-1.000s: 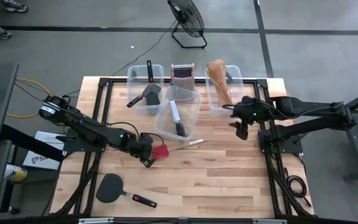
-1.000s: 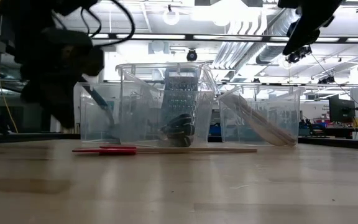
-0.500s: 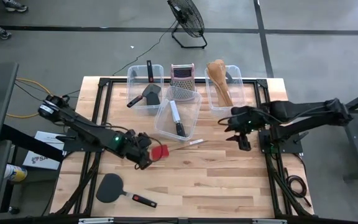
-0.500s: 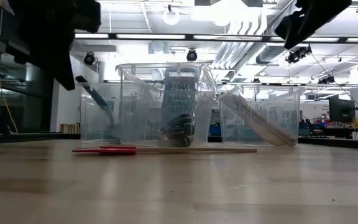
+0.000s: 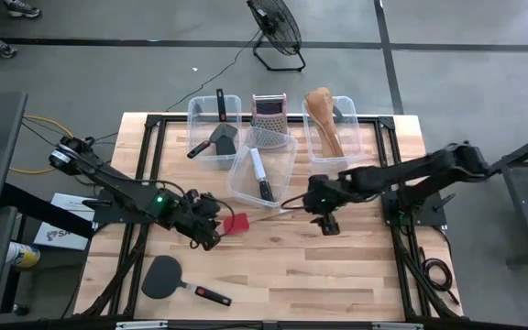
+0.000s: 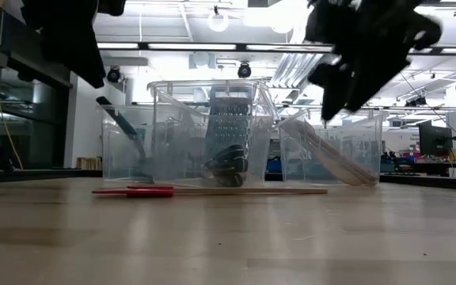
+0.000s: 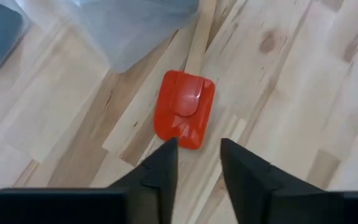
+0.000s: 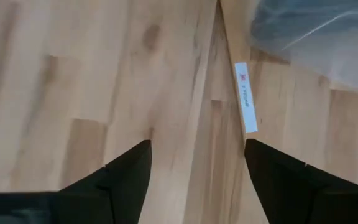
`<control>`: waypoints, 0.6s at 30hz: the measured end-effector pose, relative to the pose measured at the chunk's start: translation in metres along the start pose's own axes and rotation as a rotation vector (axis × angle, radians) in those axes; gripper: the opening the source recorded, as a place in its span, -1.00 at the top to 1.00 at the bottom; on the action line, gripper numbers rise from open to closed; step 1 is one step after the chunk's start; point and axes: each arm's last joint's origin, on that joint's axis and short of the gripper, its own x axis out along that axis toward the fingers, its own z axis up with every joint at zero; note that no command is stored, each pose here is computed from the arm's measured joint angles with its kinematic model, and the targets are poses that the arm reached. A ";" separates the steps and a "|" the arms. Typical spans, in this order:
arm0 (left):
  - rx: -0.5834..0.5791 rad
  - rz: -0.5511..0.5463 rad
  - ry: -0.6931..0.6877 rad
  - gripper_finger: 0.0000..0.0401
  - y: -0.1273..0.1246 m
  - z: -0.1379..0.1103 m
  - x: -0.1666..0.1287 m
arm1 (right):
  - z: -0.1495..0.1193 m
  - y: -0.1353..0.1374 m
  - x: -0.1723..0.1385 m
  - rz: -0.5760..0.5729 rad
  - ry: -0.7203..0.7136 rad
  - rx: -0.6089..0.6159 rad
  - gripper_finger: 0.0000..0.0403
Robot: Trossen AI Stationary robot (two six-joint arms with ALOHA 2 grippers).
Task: Pick & Place Kitchen Items
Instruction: Put the red spatula into the left transparent bin
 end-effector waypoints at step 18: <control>-0.077 -0.029 -0.016 0.20 0.007 0.002 -0.014 | -0.004 -0.028 0.082 -0.184 0.157 0.097 -0.15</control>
